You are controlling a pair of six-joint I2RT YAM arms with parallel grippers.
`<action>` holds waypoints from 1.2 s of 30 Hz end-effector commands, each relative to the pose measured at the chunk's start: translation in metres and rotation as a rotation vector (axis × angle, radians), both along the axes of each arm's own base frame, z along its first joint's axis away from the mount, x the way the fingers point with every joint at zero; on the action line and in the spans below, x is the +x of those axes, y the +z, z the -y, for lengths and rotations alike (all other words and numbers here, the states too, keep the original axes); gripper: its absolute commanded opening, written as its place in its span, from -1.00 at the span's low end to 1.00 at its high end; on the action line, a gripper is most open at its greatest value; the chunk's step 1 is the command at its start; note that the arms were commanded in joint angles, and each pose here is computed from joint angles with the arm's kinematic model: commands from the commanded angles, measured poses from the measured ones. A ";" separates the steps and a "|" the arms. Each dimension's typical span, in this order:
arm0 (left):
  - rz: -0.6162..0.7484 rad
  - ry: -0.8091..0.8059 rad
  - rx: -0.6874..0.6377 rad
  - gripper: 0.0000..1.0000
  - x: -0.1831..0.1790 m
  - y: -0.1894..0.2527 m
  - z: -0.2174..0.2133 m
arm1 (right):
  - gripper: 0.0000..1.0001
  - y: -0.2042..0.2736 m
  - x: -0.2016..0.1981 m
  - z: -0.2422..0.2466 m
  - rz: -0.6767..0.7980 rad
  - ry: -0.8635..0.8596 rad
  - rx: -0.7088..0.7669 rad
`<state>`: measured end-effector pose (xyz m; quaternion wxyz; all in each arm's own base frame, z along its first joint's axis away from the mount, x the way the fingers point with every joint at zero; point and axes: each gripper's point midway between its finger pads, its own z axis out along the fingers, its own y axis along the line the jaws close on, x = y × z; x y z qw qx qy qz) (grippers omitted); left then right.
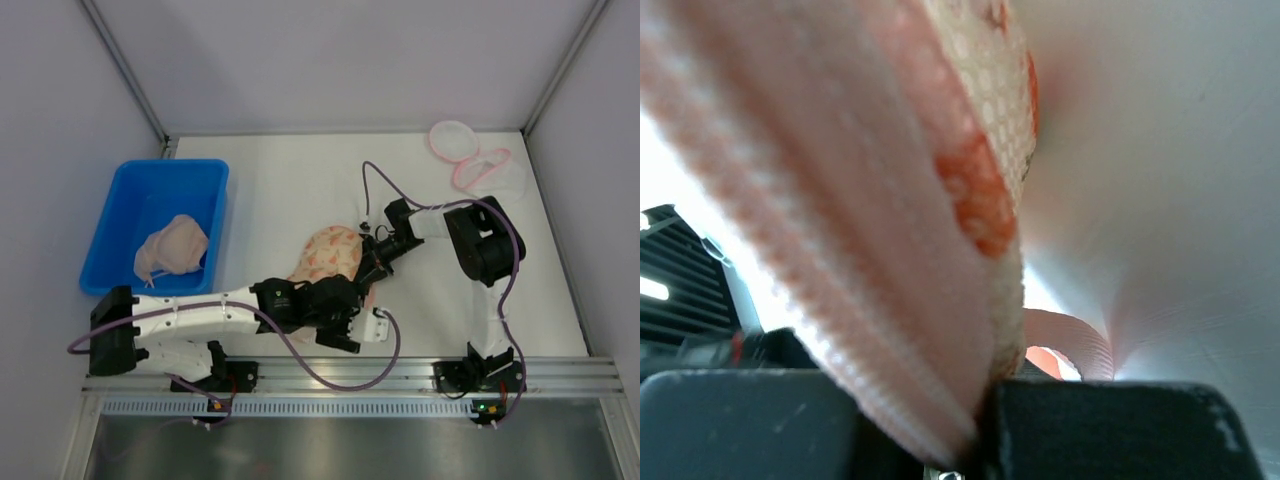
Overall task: Place the bra in the laundry bag and zip it closed
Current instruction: Adjust the bra in the laundry bag.
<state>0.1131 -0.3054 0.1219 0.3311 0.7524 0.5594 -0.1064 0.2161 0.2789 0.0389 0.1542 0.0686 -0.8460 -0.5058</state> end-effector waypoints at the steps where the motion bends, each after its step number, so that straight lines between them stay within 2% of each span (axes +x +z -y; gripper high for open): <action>1: -0.034 -0.021 -0.017 0.68 -0.002 0.021 0.027 | -1.00 0.005 0.000 -0.009 -0.004 0.020 0.025; 4: -0.030 -0.017 0.026 0.25 0.001 0.015 0.030 | -1.00 0.006 0.000 -0.009 -0.003 0.020 0.027; 5: -0.033 -0.031 0.035 -0.01 -0.002 0.017 0.024 | -1.00 0.007 0.001 -0.009 0.003 0.018 0.030; 7: -0.087 -0.081 0.058 -0.23 -0.017 0.014 0.010 | -1.00 0.008 0.001 -0.009 0.001 0.015 0.031; 8: -0.103 -0.100 0.038 -0.44 -0.025 0.024 -0.001 | -1.00 0.008 0.001 -0.009 0.001 0.012 0.033; 11: -0.179 -0.133 0.057 -0.63 -0.049 0.012 -0.029 | -1.00 0.007 0.003 -0.010 -0.007 -0.006 0.040; 13: -0.152 -0.130 0.123 -0.77 -0.057 -0.004 -0.048 | -1.00 0.007 0.001 -0.011 -0.045 -0.040 0.034; 15: -0.109 -0.103 0.143 -0.83 -0.050 -0.012 -0.051 | -1.00 0.008 0.009 -0.014 -0.009 -0.068 0.052; 17: 0.020 -0.010 0.150 -0.97 -0.022 -0.015 -0.051 | -1.00 0.009 0.012 -0.013 -0.027 -0.104 0.038; 18: 0.050 0.005 0.134 -0.98 -0.016 -0.011 -0.045 | -1.00 0.009 0.017 -0.014 -0.006 -0.119 0.039; 21: 0.099 0.010 0.095 -0.70 -0.004 0.005 -0.019 | -1.00 0.010 0.021 -0.015 -0.025 -0.143 0.027; 26: 0.142 -0.131 0.179 -0.26 0.002 0.008 0.016 | -1.00 0.008 0.018 -0.013 -0.034 -0.132 0.017; 28: 0.143 -0.169 0.193 -0.21 0.003 0.018 0.035 | -1.00 0.007 0.017 -0.012 -0.034 -0.129 0.014; 29: 0.116 -0.184 0.292 -0.17 0.001 -0.003 0.032 | -1.00 0.007 0.017 -0.012 -0.032 -0.127 0.016; 30: 0.110 -0.194 0.337 -0.17 0.004 -0.007 0.032 | -1.00 0.006 0.016 -0.012 -0.025 -0.119 0.016; 33: 0.108 -0.211 0.418 0.00 0.013 -0.024 0.035 | -1.00 0.008 0.016 -0.010 -0.019 -0.111 0.008; 36: 0.138 -0.215 0.495 0.04 0.027 -0.040 0.032 | -1.00 0.009 0.013 -0.009 -0.012 -0.105 0.006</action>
